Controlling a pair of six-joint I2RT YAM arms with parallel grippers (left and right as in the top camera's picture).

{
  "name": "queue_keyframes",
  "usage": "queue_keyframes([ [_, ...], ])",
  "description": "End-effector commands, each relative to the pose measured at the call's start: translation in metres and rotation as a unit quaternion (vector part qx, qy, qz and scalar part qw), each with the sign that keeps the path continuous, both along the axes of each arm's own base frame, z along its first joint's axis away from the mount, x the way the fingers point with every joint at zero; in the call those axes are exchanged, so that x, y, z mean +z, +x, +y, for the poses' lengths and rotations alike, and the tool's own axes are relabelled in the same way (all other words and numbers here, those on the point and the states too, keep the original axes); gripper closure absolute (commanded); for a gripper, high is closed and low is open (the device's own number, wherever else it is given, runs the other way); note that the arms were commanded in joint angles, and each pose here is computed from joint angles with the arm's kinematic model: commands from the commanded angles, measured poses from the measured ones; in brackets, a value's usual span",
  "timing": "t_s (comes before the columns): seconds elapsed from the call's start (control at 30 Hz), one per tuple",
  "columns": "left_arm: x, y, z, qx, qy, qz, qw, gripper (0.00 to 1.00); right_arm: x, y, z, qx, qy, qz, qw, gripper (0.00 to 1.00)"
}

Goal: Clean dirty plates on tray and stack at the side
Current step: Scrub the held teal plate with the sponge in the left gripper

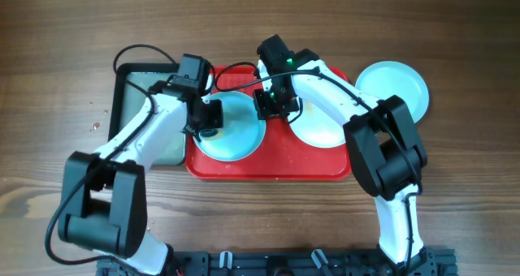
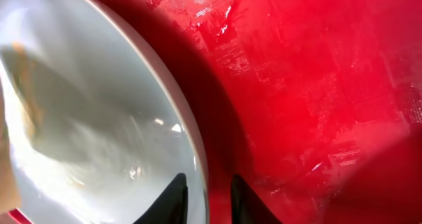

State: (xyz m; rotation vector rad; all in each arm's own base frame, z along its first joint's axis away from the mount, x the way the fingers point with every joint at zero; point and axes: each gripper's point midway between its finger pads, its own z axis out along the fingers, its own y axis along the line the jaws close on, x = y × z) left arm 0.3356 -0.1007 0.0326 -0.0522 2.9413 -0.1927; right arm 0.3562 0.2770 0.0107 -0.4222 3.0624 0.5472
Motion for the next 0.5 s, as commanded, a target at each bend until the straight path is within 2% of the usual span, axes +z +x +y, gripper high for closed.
queue_keyframes([
  [0.0,-0.001,0.010,0.002,0.007,0.017,-0.016,1.000,0.96,0.004,0.000,0.001,0.003,-0.003,-0.008,1.000,0.77],
  [0.07,0.000,0.016,0.003,0.009,0.022,-0.029,0.999,0.96,0.004,-0.002,0.001,0.004,-0.004,-0.007,1.000,0.92],
  [0.1,-0.001,0.017,0.004,0.009,0.026,-0.031,0.999,0.96,0.003,-0.004,0.002,0.006,-0.005,-0.005,1.000,0.96],
  [0.47,-0.019,0.021,0.004,-0.006,0.033,-0.024,0.999,0.96,0.003,-0.009,0.007,0.014,-0.006,-0.004,1.000,0.96],
])
